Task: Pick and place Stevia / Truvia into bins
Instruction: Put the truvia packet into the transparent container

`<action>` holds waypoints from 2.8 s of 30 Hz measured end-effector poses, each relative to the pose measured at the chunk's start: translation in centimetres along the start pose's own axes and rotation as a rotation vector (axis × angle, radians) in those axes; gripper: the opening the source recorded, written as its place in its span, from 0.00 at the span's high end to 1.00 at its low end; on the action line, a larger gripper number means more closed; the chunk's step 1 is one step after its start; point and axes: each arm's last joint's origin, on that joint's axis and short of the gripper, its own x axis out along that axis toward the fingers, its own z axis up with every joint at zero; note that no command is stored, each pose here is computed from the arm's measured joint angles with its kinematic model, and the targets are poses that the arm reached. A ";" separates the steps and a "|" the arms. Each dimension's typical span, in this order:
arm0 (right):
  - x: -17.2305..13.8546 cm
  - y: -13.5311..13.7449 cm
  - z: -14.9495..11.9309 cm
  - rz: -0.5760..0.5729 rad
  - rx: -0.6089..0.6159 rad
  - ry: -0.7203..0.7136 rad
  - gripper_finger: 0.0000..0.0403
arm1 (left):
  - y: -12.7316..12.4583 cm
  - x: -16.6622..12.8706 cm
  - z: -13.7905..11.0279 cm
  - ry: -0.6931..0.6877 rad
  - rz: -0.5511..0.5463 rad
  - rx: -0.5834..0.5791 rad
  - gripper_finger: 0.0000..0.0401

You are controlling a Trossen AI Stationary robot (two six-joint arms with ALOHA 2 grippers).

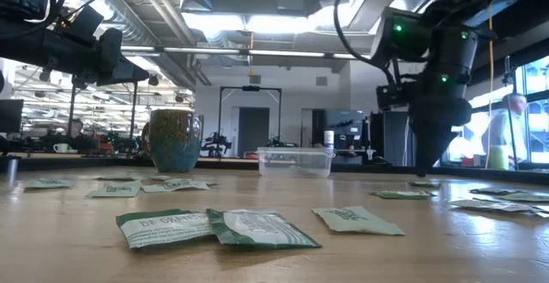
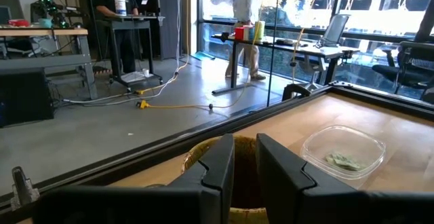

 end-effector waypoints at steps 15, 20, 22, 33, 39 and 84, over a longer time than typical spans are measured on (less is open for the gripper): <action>1.0 -0.2 -0.9 0.052 0.017 -0.016 0.91 | 0.0 0.0 0.0 0.000 0.000 0.000 0.85; 0.9 -0.2 -0.9 0.053 -0.004 -0.021 0.99 | 0.0 0.0 0.0 0.000 0.000 0.000 0.85; 0.6 -0.2 -0.8 0.059 -0.012 -0.025 0.98 | 0.0 0.0 0.0 0.000 -0.001 0.000 0.85; -4.4 1.1 5.1 0.084 -0.211 -0.337 0.99 | 0.0 0.0 0.0 0.000 0.000 0.000 0.85; -6.7 0.3 8.4 0.056 -0.273 -0.558 0.99 | 0.0 0.0 0.0 0.000 0.000 0.000 0.85; 1.5 -4.8 12.1 -0.051 -0.173 -0.502 0.81 | 0.0 0.0 0.0 0.001 -0.001 0.001 0.85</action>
